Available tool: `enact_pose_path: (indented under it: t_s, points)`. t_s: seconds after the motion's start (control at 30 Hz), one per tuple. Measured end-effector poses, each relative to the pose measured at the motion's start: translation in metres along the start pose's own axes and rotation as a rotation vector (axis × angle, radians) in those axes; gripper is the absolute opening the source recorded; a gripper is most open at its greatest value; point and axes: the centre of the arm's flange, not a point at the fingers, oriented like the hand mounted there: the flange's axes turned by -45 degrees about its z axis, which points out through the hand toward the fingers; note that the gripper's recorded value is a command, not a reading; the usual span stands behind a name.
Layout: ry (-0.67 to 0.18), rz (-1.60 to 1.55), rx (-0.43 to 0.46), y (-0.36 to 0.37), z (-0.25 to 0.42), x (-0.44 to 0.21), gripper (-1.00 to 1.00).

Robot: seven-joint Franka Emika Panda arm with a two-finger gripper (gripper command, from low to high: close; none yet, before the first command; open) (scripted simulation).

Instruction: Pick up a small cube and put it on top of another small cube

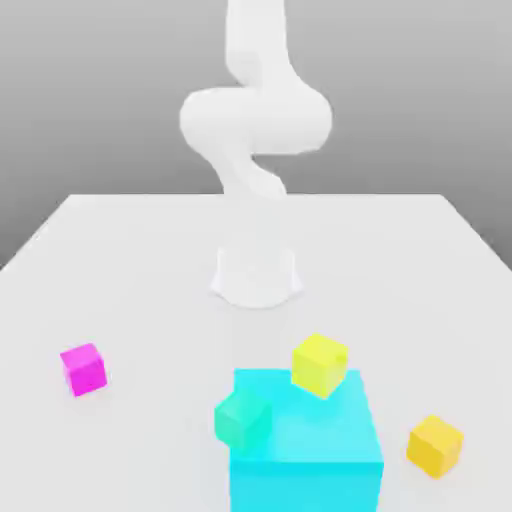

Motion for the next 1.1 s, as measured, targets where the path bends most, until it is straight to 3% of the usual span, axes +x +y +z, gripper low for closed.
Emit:
enact_pose_path:
  t_s: [0.3, 0.63, 0.9, 0.93, 1.1]
  points:
    - [-0.309, 0.333, -0.198, 0.138, 0.194, -0.105, 0.00]
    - [-0.616, 0.757, -0.319, 0.247, 0.286, -0.327, 0.00]
    - [-0.665, 0.823, -0.329, 0.253, 0.338, -0.406, 0.00]
    - [-0.666, 0.824, -0.329, 0.253, 0.341, -0.409, -1.00]
    - [-0.666, 0.824, -0.329, 0.253, 0.341, -0.409, -1.00]
